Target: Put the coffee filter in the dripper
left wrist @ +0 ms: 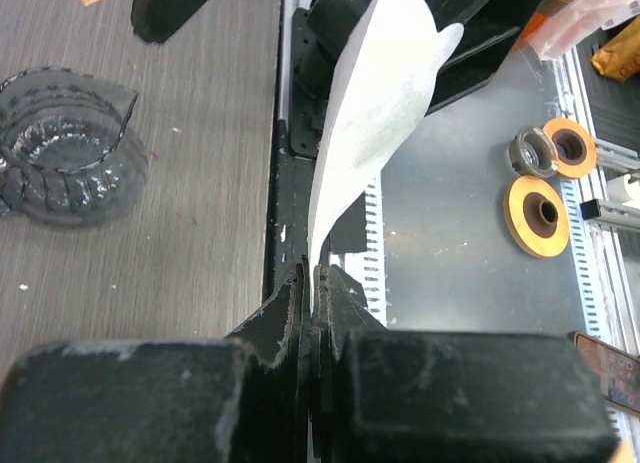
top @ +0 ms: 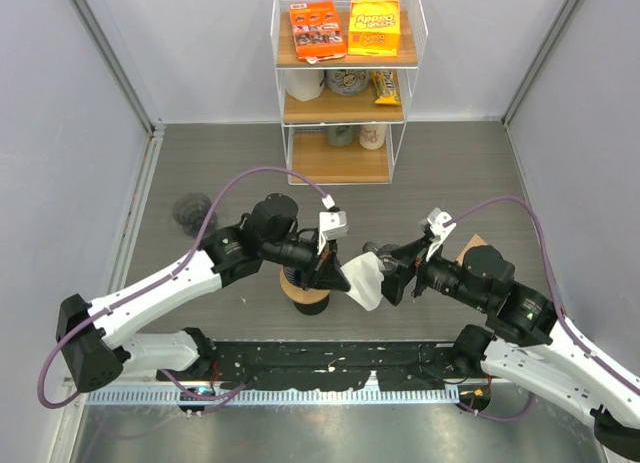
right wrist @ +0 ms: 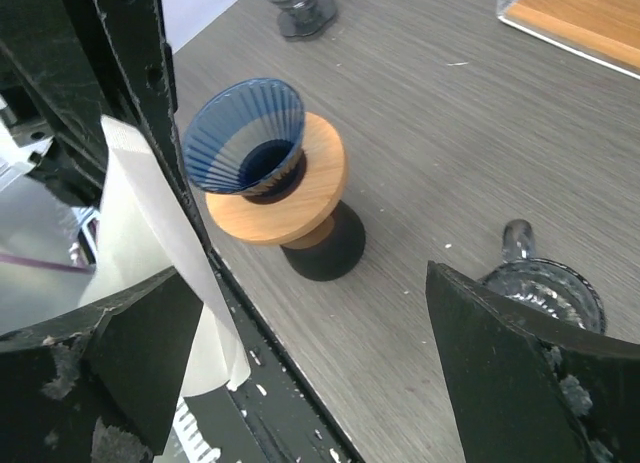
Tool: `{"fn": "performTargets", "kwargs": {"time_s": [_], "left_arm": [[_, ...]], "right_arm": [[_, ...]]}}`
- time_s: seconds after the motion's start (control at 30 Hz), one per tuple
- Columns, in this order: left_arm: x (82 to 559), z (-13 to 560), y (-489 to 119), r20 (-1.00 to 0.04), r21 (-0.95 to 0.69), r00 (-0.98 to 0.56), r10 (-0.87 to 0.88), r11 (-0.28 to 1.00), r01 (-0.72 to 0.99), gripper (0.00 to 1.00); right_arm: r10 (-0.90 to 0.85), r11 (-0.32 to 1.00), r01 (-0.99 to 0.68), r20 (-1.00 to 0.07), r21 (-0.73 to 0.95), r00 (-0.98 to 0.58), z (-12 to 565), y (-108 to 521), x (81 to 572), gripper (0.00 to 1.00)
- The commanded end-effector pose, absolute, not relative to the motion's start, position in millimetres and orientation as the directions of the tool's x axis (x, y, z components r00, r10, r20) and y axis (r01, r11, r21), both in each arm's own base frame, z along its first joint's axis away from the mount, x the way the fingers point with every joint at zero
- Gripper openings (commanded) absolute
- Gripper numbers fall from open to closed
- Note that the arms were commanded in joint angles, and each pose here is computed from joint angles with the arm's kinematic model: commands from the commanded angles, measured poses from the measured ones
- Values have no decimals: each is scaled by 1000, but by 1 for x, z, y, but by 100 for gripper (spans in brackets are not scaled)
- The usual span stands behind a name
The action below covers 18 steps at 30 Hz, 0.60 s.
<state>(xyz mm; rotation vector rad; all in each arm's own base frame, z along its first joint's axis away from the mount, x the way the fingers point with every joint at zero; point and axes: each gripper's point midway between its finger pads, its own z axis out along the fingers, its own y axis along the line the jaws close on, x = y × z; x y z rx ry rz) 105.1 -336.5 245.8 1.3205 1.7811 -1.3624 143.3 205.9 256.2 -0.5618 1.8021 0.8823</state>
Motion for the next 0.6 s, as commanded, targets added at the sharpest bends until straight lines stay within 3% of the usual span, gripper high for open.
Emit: {"fn": "performTargets", "kwargs": {"time_s": [0.0,0.33,0.57], "left_arm": [[96,269,-335,-902,-335,-292,318,-89,938,0],[80,274,-329,-916,-319,-252,312,-186,929,0],[76,276,-326,-924,-305,-235,303,-210,929,0]], "right_arm": [[43,489,-820,-947,297,-318,277,224,129,96],[21,283,-911,-952,300,-307,282,252,105,84],[46,279,-907,-948,315,-315,286,256,107,72]]}}
